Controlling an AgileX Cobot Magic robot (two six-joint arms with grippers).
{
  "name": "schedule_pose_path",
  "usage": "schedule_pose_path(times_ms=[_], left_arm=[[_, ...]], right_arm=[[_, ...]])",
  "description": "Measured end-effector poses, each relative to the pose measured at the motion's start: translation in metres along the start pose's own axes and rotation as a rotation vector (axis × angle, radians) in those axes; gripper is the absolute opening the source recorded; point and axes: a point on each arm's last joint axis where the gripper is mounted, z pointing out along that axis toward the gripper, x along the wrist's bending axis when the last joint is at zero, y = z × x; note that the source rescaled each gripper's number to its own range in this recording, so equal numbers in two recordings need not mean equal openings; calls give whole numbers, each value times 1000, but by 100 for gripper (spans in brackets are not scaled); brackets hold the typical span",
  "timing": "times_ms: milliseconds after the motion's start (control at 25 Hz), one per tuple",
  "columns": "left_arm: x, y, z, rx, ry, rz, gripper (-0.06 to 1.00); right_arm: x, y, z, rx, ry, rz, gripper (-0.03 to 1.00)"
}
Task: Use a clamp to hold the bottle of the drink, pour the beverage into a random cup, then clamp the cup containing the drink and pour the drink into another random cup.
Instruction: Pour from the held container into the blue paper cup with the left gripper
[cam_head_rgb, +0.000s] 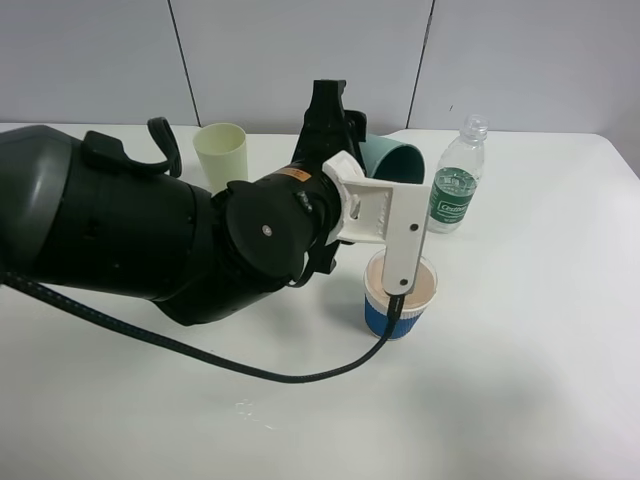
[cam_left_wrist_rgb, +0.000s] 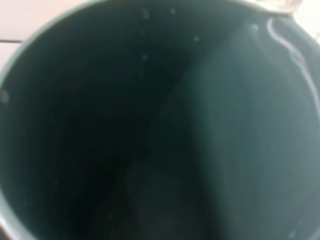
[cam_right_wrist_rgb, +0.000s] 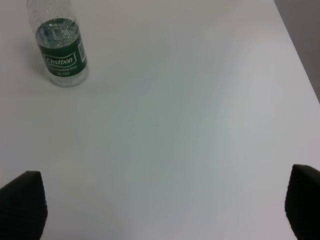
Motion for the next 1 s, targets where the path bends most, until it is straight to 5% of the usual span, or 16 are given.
schedule_pose_path(times_ms=[1000], left_arm=[[7, 3, 0, -25, 80, 93, 2]], right_arm=[[0, 0, 0, 0, 0, 0, 100]])
